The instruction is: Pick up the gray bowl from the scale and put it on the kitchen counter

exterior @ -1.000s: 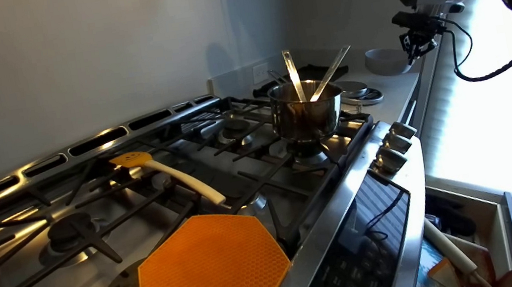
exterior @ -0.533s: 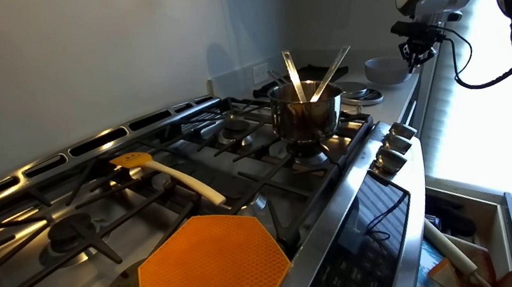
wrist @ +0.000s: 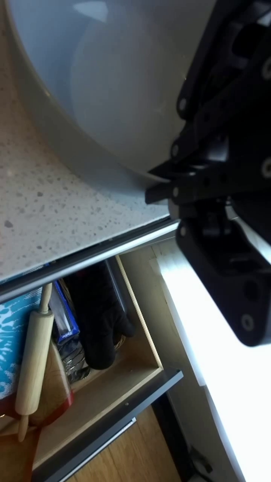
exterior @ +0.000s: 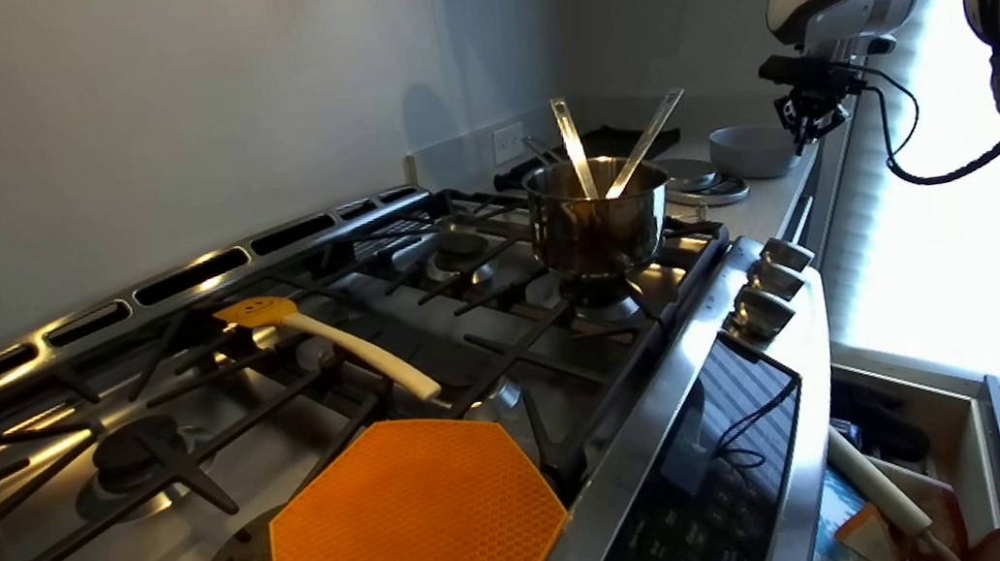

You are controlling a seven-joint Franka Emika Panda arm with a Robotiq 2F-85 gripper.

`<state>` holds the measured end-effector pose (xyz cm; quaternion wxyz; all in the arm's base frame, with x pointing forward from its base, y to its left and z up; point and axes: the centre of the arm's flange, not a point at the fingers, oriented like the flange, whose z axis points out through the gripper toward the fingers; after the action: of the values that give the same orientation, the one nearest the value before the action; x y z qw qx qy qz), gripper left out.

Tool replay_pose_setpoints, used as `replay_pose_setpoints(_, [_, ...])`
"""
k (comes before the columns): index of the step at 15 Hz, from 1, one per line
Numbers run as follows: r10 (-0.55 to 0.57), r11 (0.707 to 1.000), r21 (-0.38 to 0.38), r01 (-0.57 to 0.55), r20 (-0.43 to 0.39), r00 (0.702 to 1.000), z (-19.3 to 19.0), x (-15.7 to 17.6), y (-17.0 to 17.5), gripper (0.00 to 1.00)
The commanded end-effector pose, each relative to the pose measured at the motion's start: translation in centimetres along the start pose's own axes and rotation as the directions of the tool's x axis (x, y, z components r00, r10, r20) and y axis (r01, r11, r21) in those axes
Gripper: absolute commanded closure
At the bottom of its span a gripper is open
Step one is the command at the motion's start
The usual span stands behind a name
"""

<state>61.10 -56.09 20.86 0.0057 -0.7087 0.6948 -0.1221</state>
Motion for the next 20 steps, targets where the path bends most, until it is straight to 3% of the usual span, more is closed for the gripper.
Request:
replay_pose_setpoints(1, [-0.031, 0.999, -0.003, 0.031, 0.002, 1.0, 2.2, 5.0, -5.1, 0.98])
replay_pose_setpoints(2, [-0.039, 0.999, -0.002, 0.039, 0.004, 0.999, 2.2, 5.0, -5.1, 0.98])
replay_pose_setpoints(3, [-0.048, 0.999, -0.001, 0.048, 0.005, 0.999, 2.2, 5.0, -5.2, 0.73])
replay_pose_setpoints(9, [-0.107, 0.993, 0.05, 0.107, 0.005, 0.994, 0.7, 4.5, -6.4, 0.31])
replay_pose_setpoints(13, [-0.16, 0.987, 0.01, 0.16, 0.005, 0.987, -3.8, 0.6, -4.8, 0.03])
replay_pose_setpoints(16, [-0.25, 0.967, -0.026, 0.252, 0.057, 0.966, -6.6, -2.2, -4.4, 0.0])
replay_pose_setpoints(20, [-0.349, 0.919, -0.113, 0.378, 0.216, 0.912, -8.3, -8.3, -4.8, 0.0])
